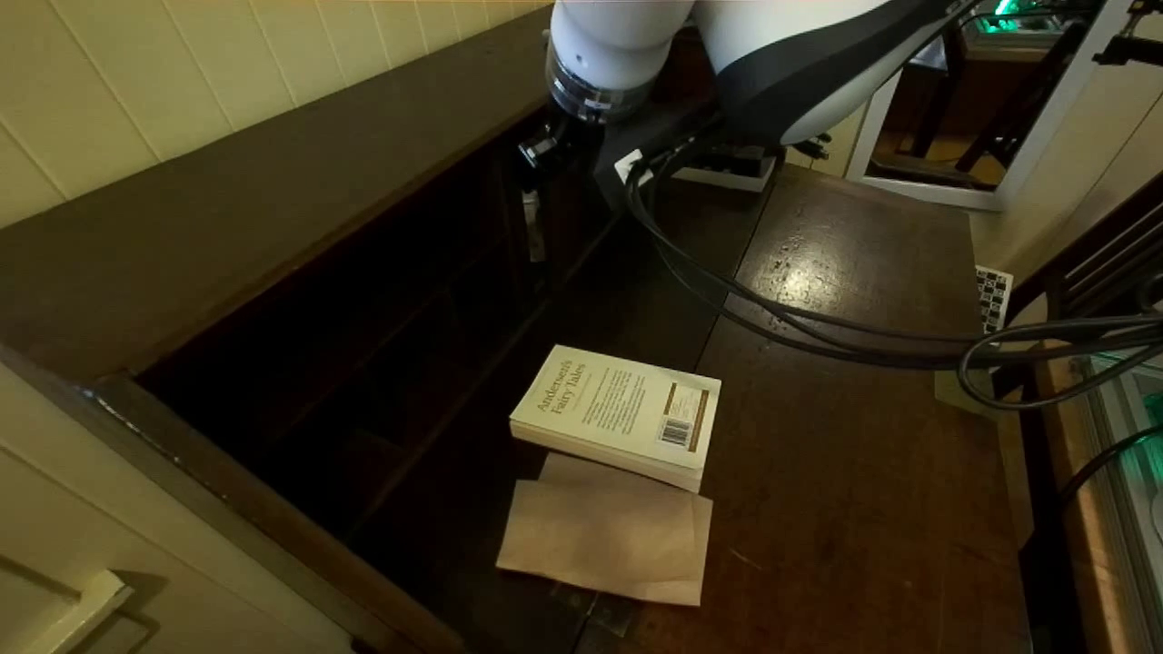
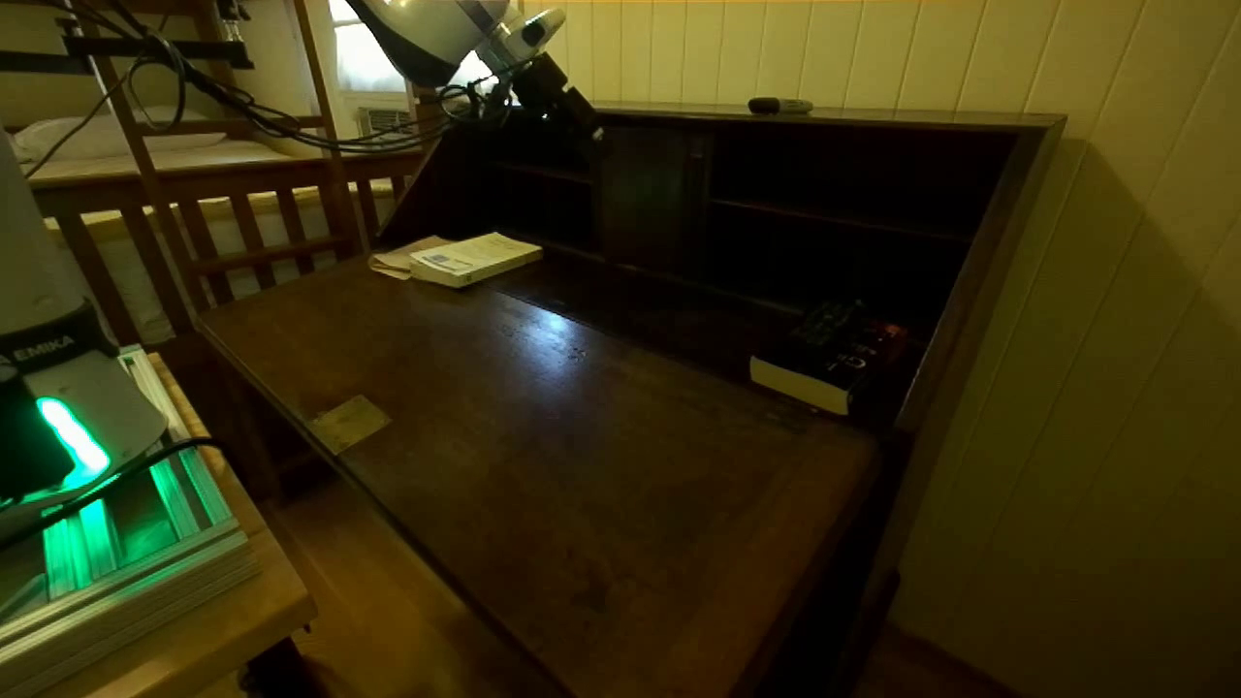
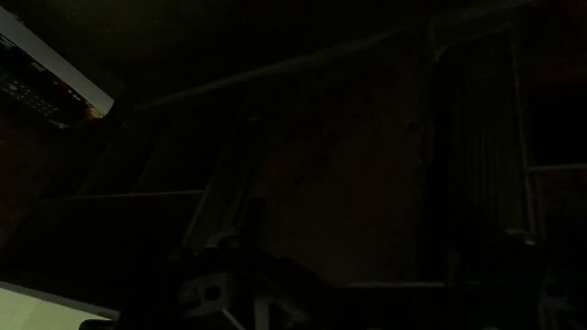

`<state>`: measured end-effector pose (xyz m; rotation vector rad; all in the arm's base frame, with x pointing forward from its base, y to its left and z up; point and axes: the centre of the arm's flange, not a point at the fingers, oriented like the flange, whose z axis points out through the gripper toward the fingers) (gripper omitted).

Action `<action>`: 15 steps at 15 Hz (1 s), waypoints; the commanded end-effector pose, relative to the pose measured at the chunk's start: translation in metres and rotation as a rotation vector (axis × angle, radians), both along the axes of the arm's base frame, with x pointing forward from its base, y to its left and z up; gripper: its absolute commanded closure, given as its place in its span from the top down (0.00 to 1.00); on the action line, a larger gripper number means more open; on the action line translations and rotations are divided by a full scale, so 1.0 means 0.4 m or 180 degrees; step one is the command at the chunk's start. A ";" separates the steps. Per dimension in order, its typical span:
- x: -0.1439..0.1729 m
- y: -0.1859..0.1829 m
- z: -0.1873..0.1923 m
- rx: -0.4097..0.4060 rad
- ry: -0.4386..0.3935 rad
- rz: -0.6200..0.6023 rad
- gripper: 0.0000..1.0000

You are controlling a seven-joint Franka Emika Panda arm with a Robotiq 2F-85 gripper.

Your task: Open the compartment and remove the cup and put it on top of the dresser

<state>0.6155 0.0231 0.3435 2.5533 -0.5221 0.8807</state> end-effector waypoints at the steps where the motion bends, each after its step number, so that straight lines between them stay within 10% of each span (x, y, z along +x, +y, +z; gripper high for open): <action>1: 0.046 0.013 -0.015 -0.0007 -0.0153 0.0028 1.00; 15: 0.037 0.016 -0.010 -0.0021 -0.0034 -0.0153 1.00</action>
